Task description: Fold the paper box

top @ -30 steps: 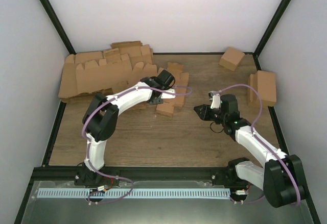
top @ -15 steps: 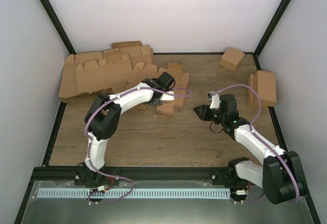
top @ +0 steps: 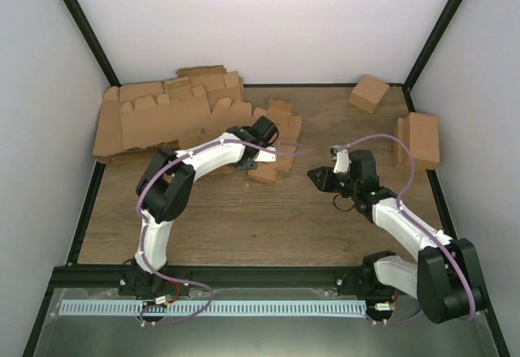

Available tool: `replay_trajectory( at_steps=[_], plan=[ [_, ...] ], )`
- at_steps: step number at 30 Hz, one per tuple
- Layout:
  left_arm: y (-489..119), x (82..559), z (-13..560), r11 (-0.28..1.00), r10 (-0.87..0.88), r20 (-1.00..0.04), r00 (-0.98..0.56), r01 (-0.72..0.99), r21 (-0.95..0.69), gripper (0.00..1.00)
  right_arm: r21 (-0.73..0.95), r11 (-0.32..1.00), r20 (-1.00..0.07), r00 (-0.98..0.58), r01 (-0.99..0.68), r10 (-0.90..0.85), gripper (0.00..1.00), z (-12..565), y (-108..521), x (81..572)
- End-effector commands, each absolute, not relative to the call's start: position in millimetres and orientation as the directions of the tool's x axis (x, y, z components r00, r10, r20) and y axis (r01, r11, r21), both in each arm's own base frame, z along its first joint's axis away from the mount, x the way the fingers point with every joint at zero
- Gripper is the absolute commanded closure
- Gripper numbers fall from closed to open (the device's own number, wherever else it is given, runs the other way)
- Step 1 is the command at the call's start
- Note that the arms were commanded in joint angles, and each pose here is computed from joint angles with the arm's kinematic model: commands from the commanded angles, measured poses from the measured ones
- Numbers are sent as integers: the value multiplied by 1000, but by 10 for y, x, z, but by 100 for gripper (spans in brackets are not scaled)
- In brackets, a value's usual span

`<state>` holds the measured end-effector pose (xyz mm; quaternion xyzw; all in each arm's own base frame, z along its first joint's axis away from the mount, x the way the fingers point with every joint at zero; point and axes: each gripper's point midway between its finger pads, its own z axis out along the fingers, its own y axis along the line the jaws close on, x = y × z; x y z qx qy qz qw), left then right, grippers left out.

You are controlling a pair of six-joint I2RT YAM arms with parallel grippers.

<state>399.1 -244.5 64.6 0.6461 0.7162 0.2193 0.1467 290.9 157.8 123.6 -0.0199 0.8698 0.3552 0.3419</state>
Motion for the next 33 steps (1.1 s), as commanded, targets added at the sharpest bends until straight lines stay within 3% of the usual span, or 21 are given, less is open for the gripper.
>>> replay_trajectory(
  at_steps=[1, 12, 24, 33],
  plan=[
    [-2388, 3990, 707, 54, 989, 89, -117, 851, 522, 46, 595, 744, -641, -738, -303, 212, 83, 1369, 1589, 3006],
    [-2335, 4001, 668, 27, 988, 110, -104, 835, 549, 45, 600, 741, -640, -738, -303, 216, 84, 1375, 1595, 3010],
    [-2367, 4087, 678, 26, 988, 110, -108, 820, 571, 54, 596, 742, -645, -733, -306, 216, 84, 1402, 1589, 3006],
    [-2409, 4075, 816, 48, 991, 78, -112, 821, 569, 47, 594, 744, -647, -731, -306, 215, 84, 1410, 1582, 3010]
  ],
)
